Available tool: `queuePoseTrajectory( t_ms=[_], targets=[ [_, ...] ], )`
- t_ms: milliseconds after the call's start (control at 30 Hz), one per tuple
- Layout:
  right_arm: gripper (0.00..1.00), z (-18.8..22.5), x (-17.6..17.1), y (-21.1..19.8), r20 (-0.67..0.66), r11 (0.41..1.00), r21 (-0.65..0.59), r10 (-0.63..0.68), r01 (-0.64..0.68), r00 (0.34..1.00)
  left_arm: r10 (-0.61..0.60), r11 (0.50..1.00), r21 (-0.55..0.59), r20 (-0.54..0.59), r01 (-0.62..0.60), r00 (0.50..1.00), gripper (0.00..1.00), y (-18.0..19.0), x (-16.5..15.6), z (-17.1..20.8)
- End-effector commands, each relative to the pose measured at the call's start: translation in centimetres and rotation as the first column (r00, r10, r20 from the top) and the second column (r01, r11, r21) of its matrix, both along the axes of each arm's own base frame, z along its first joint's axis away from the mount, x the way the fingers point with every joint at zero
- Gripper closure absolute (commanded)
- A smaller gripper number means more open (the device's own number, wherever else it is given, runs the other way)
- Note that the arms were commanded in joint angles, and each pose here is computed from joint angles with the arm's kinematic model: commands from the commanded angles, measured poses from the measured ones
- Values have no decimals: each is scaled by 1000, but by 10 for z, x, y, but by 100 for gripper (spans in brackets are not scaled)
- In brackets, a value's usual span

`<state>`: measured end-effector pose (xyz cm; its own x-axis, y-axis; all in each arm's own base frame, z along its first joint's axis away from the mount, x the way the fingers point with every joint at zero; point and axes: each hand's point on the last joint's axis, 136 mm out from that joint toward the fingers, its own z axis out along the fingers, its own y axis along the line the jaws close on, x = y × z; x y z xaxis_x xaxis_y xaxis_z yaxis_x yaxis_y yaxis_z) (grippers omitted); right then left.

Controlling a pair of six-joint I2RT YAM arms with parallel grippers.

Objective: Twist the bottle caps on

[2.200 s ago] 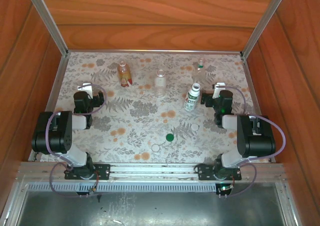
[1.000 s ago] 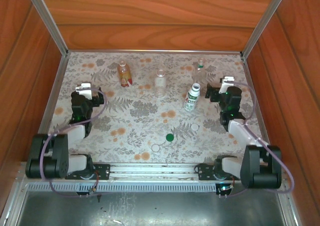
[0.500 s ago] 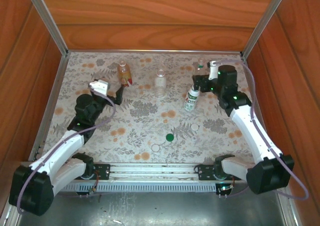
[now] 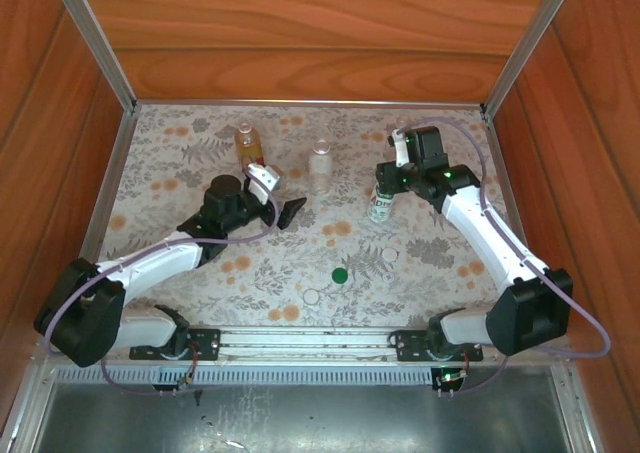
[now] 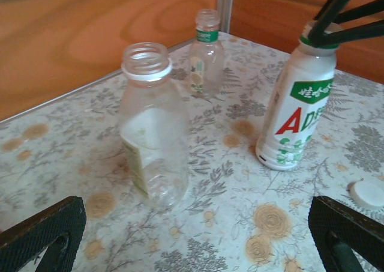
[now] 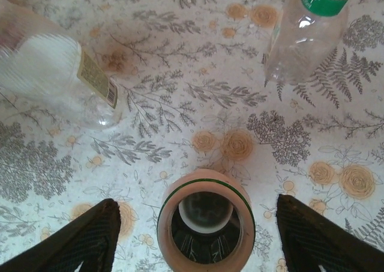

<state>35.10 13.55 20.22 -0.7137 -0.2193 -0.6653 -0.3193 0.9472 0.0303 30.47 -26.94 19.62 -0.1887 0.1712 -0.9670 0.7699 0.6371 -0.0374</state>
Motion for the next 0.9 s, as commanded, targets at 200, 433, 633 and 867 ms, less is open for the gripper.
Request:
queuePoseTrajectory(
  t_ms=[200,433,633,867],
  targets=[
    [52,-1,1,2,-27,1000,0,-2,2,1000,-58,998,-33,55,60,997,0,-18,-4,10],
    [61,8,-4,7,-17,1000,8,21,-21,1000,-68,996,-45,52,70,996,0,-21,-5,3],
    [61,23,-14,41,-4,991,83,104,-104,995,-28,996,-76,76,34,997,0,-15,-3,-12],
    [61,27,-34,105,-8,959,145,246,-242,969,-49,995,-87,91,57,995,0,-7,-14,-28]
  ],
)
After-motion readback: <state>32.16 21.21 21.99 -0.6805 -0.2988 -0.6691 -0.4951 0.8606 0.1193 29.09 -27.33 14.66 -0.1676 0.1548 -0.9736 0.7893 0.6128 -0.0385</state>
